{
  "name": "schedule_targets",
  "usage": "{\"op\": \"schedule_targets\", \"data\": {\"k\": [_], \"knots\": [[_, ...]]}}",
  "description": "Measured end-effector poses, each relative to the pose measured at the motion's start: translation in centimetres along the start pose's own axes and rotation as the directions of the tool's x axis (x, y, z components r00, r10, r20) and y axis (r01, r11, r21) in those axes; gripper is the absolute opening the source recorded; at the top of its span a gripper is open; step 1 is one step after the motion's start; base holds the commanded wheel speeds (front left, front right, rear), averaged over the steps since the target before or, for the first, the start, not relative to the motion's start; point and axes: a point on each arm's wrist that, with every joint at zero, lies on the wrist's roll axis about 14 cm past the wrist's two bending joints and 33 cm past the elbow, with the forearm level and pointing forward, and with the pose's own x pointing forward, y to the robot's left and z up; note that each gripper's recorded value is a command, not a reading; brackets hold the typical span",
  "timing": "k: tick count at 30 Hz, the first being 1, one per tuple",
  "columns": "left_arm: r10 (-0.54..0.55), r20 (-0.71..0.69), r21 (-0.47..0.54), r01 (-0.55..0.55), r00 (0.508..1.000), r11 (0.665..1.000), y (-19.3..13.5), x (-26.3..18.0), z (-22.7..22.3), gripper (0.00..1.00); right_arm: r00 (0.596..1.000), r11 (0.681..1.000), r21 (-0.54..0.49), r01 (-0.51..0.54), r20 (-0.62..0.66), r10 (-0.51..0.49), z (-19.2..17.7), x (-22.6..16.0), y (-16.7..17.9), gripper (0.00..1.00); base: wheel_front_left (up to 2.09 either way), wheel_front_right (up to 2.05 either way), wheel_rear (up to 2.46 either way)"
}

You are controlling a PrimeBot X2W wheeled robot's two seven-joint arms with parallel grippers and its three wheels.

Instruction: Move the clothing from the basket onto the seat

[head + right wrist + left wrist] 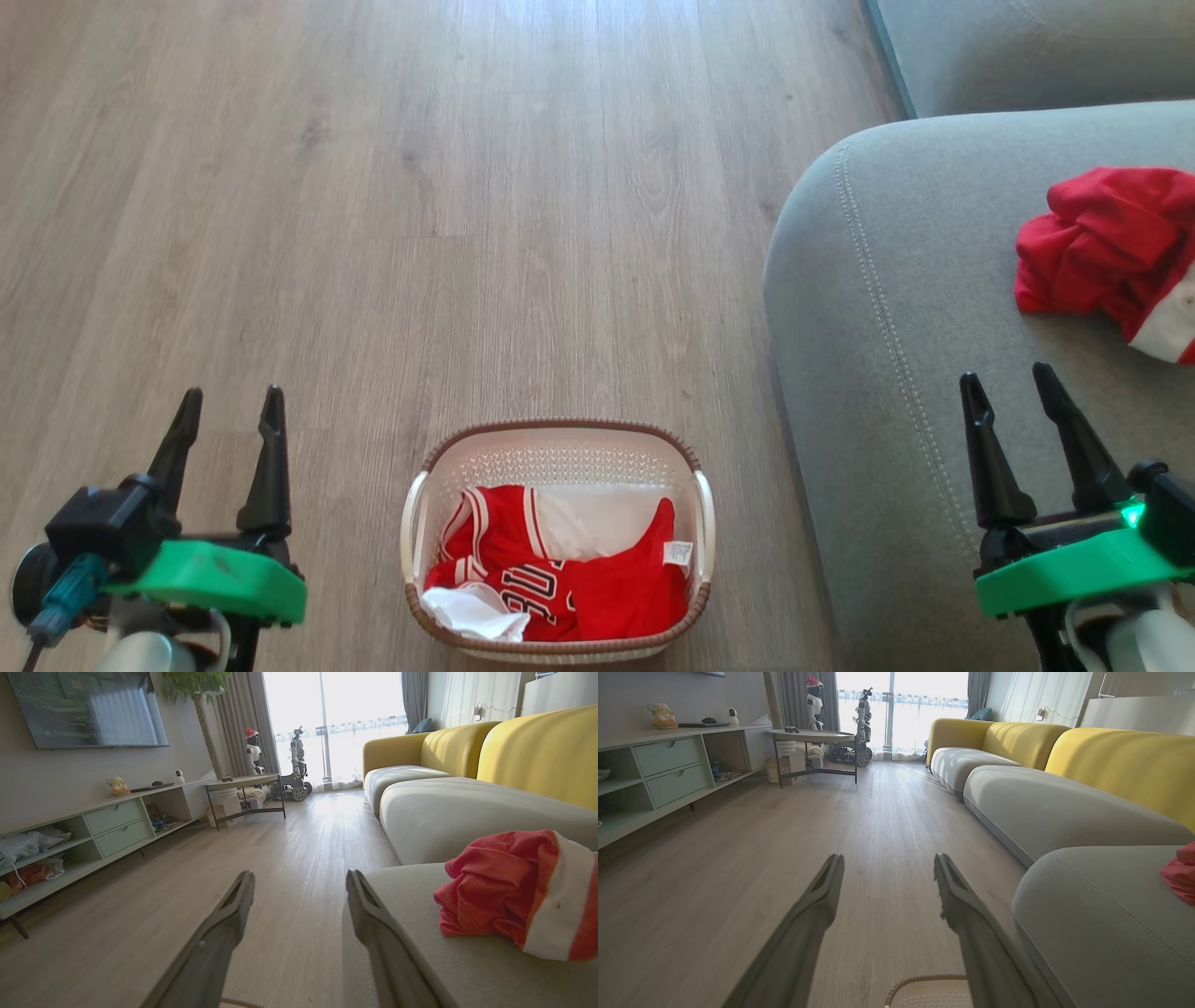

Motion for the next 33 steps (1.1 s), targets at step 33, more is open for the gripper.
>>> {"op": "schedule_targets", "data": {"k": [33], "knots": [[-0.173, -0.173, -0.053, 0.166, 0.970, 0.985, -4.5, 6.6, -7.4, 1.00, 0.994, 0.998, -0.009, 0.057, -0.088, -0.058, -4.2, 3.4, -2.3, 1.00, 0.00, 0.00, 0.00]]}}
